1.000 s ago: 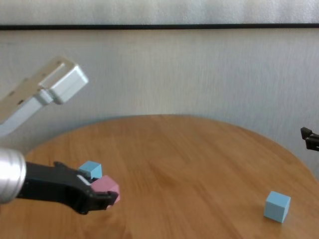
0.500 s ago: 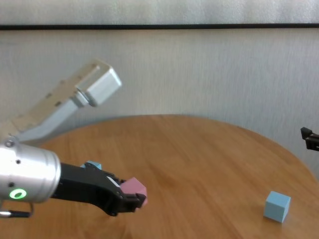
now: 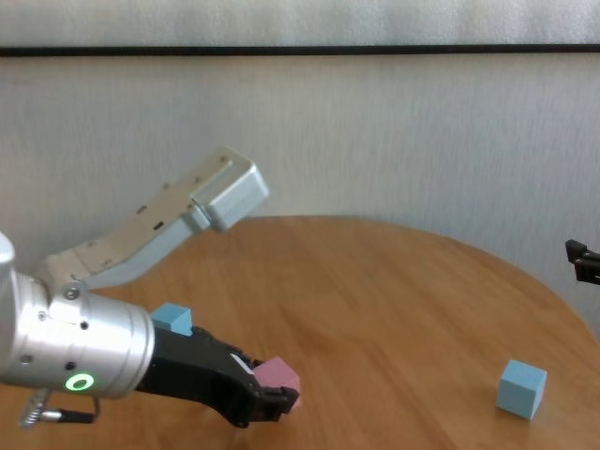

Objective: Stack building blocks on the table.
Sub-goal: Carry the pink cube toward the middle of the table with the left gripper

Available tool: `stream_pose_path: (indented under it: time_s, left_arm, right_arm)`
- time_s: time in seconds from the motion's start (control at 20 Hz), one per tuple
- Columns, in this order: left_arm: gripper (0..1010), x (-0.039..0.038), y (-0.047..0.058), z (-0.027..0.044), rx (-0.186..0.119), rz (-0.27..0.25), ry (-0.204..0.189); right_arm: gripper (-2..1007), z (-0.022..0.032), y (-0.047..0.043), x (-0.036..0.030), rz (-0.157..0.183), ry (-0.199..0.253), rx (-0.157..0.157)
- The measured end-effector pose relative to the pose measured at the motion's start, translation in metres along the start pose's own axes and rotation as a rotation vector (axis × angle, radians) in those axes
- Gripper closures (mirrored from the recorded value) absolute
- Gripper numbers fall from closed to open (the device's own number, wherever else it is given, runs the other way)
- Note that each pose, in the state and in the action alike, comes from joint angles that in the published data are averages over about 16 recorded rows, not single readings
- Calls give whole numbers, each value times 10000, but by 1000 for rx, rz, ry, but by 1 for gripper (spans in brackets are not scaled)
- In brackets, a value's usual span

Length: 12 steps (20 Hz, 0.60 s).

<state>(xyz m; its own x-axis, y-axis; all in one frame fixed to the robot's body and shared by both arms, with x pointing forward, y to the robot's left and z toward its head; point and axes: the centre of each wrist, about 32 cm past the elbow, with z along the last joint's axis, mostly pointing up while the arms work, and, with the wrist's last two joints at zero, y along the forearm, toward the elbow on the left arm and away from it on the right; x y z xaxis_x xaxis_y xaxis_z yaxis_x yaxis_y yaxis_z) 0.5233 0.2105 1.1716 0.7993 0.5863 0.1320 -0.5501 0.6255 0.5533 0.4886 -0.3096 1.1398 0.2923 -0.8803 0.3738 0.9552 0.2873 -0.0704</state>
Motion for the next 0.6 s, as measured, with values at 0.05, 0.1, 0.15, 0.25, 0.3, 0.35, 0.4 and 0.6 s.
stream_pose_path:
  time_s: [0.05, 0.1, 0.15, 0.25, 0.3, 0.35, 0.4, 0.6]
  left_arm:
    - [616, 1, -20, 1, 1, -3, 0]
    - [616, 3, -39, 1, 2, -6, 0]
    - [616, 4, -55, 2, 3, -9, 1]
    - [616, 7, -84, 5, 3, -14, 2]
    - [616, 9, -95, 6, 3, -16, 3]
    - [616, 11, -104, 7, 3, -17, 4]
    - [616, 13, -113, 8, 3, -18, 5]
    - [609, 16, -134, 12, 2, -21, 10]
  right_arm:
    - [0, 0, 0, 0, 0, 0, 0]
    - [0, 0, 0, 0, 0, 0, 0]
    - [0, 0, 0, 0, 0, 0, 0]
    - [0, 0, 0, 0, 0, 0, 0]
    - [0, 0, 0, 0, 0, 0, 0]
    - [0, 0, 0, 0, 0, 0, 0]
    - [0, 0, 0, 0, 0, 0, 0]
    - [0, 0, 0, 0, 0, 0, 0]
